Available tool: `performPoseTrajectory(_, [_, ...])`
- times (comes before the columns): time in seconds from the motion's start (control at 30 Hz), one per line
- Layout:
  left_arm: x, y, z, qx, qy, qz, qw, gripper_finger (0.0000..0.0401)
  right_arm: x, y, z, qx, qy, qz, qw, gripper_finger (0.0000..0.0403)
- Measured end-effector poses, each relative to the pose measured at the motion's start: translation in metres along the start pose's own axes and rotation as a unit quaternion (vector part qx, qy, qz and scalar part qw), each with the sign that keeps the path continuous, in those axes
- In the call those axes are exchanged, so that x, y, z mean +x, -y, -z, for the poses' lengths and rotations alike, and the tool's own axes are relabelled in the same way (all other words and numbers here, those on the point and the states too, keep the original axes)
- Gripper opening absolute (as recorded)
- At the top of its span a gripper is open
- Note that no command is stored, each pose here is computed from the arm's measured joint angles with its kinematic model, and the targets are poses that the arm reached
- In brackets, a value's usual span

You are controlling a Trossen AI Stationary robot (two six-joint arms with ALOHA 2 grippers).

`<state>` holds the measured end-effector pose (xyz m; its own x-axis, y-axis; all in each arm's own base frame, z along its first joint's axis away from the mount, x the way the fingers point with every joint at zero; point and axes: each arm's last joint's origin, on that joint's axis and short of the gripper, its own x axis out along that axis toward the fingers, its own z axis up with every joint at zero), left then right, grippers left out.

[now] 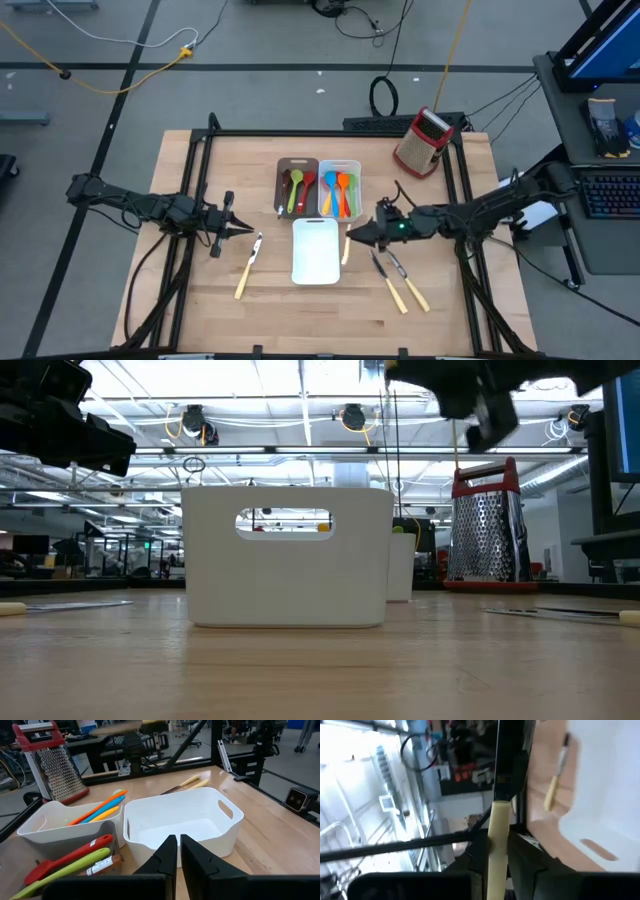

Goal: Pick & Place Kitchen Items
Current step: Put the yellow knife into the bottom white bin

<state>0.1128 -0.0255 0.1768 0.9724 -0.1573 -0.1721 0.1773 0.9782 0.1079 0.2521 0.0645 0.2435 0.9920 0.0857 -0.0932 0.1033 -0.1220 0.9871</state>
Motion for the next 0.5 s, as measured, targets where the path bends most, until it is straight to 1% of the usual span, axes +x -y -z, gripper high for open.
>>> performPoseTrajectory(0.13, [0.000, 0.000, 0.000, 0.000, 0.000, 0.000, 1.000, 0.0028, 0.017, -0.019, -0.001, -0.025, -0.027, -0.017, 0.999, 0.0040])
performPoseTrajectory(0.27, [0.000, 0.000, 0.000, 0.000, 0.000, 0.000, 1.000, 0.0028, 0.035, -0.032, -0.001, -0.036, -0.054, -0.022, 0.998, 0.0040])
performPoseTrajectory(0.4, [0.000, 0.000, 0.000, 0.000, 0.000, 0.000, 1.000, 0.0028, 0.054, -0.036, 0.002, -0.035, -0.086, -0.002, 0.996, 0.0039])
performPoseTrajectory(0.5, [0.000, 0.000, 0.000, 0.000, 0.000, 0.000, 1.000, 0.0028, 0.069, -0.035, 0.005, -0.018, -0.107, 0.010, 0.994, 0.0040])
